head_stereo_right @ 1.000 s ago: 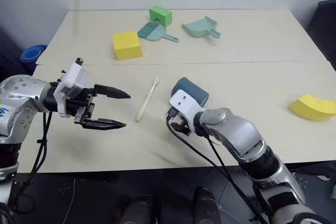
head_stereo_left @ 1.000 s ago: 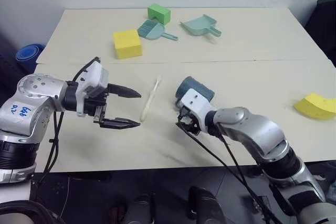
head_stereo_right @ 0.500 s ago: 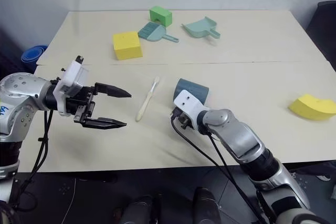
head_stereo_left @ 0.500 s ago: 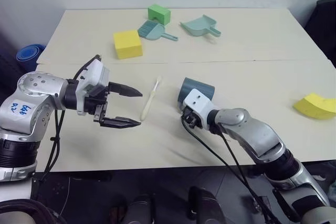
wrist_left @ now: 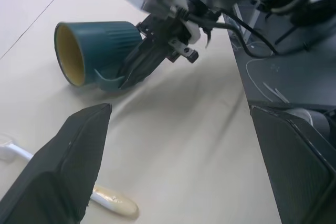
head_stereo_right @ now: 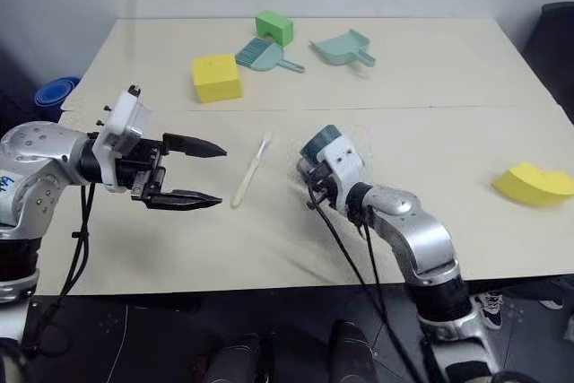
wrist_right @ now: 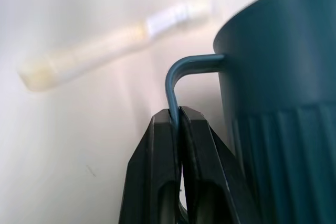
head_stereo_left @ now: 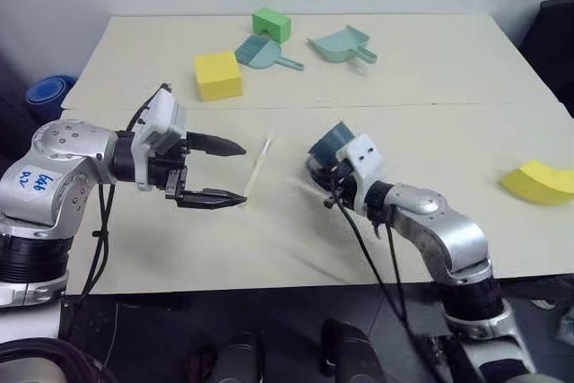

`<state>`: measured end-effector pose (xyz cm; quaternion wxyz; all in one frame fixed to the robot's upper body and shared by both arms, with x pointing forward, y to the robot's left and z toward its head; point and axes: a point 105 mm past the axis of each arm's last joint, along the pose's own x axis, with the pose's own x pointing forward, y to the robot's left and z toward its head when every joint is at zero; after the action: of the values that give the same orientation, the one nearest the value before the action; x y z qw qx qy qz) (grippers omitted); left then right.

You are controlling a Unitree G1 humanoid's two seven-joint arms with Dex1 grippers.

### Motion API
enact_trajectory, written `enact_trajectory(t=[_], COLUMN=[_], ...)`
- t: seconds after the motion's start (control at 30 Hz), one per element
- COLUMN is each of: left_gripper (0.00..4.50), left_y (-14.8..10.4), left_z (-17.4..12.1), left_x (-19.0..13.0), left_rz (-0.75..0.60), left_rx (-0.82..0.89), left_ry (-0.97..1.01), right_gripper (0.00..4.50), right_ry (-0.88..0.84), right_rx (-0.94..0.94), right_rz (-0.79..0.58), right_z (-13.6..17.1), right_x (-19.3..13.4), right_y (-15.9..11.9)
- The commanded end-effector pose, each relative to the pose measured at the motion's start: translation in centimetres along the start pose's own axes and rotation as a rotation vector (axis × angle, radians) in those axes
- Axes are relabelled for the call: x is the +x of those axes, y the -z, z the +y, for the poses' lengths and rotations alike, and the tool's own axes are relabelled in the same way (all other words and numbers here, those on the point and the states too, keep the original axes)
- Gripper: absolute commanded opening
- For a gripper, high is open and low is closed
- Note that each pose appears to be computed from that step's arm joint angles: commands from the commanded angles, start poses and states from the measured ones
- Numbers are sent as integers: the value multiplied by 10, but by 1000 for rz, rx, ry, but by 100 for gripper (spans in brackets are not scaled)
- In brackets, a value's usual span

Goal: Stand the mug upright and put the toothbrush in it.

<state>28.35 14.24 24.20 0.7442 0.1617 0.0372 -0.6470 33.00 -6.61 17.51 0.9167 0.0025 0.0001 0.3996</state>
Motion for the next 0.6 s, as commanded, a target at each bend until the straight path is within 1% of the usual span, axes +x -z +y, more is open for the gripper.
enact_trajectory(t=[0.03,0.13,0.27,0.47,0.6], left_gripper=[450,450,450,450,450], left_y=[-14,-22,-28,-29,-27], left_z=[-3,-1,0,-1,0], left_x=[-3,-2,-4,-10,-11], left_rz=[-31,-38,-23,28,36], left_rx=[38,44,48,45,40], left_ry=[-20,-24,-29,-29,-25], right_gripper=[2,2,2,2,2], right_ry=[-26,-12,0,24,38], right_rx=[-15,57,107,149,160], right_rz=[-218,-307,-365,-382,-366], right_z=[6,7,6,0,0], right_x=[-5,2,13,17,7], right_y=[-28,-24,-12,7,16])
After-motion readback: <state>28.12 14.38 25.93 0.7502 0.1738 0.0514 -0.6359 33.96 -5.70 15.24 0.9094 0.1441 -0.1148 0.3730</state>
